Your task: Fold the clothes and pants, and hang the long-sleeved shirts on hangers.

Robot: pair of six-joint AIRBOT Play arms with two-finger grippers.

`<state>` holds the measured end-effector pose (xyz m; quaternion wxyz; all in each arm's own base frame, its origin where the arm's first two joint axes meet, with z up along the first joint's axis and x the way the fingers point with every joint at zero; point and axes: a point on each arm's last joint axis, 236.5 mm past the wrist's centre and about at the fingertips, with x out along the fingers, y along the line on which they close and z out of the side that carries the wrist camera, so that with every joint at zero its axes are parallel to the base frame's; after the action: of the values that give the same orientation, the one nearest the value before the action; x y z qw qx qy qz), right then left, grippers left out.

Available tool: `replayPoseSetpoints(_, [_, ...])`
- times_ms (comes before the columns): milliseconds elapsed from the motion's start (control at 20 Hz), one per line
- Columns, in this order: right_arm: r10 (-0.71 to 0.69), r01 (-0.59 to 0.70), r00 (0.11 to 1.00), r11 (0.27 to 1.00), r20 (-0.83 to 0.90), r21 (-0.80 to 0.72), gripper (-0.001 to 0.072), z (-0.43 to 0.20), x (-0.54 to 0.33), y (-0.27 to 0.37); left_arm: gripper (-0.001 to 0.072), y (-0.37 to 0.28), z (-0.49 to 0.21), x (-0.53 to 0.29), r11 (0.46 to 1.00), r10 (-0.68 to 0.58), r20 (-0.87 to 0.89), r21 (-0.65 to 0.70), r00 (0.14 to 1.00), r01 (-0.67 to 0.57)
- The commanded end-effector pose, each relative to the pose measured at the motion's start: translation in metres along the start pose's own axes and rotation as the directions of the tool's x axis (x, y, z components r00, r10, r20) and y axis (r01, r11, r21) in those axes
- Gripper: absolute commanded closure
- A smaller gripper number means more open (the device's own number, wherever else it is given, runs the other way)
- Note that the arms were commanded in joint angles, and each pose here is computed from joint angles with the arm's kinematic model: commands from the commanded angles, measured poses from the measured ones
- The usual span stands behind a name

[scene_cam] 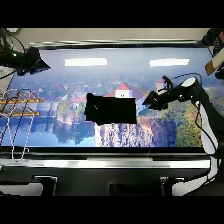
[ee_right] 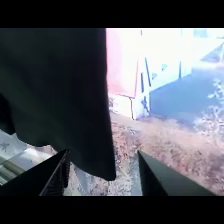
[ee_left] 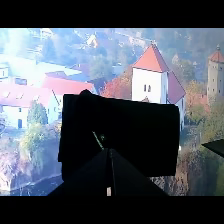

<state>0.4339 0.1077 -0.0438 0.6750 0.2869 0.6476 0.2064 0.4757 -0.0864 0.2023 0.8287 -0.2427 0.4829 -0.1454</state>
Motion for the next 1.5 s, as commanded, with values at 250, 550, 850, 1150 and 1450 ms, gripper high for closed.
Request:
replayPoseSetpoints(250, [0.175, -0.175, 0.984, 0.985, -0.037, 0.009, 0.0221, 0.000, 0.069, 0.004, 0.0693, 0.001, 0.000, 0.000, 1.000, 0.001, 0.000, 0.013, 1.000, -0.001])
replayPoseSetpoints(550, [0.145, -0.147, 0.989, 0.988, -0.037, -0.040, 0.0581, -0.003, 0.096, 0.018, 0.0693, 0.002, 0.000, 0.001, 1.000, 0.002, -0.002, 0.011, 1.000, -0.002])
replayPoseSetpoints(850, [0.264, -0.261, 0.954, 0.965, 0.146, -0.040, 0.0683, 0.062, 0.036, 0.078, 0.0694, 0.002, 0.000, 0.003, 1.000, 0.002, -0.005, 0.010, 1.000, -0.002])
replayPoseSetpoints(1150, [0.125, -0.076, 0.927, 0.986, 0.355, -0.149, 0.0684, 0.128, -0.090, 0.103, 0.0693, 0.002, 0.000, 0.003, 1.000, 0.002, -0.006, 0.009, 1.000, -0.002])
replayPoseSetpoints(1450, [0.001, 0.010, 0.841, 1.000, 0.541, -0.018, 0.0684, 0.149, -0.199, 0.044, 0.0693, 0.002, 0.000, 0.003, 1.000, 0.002, -0.006, 0.009, 1.000, -0.002])
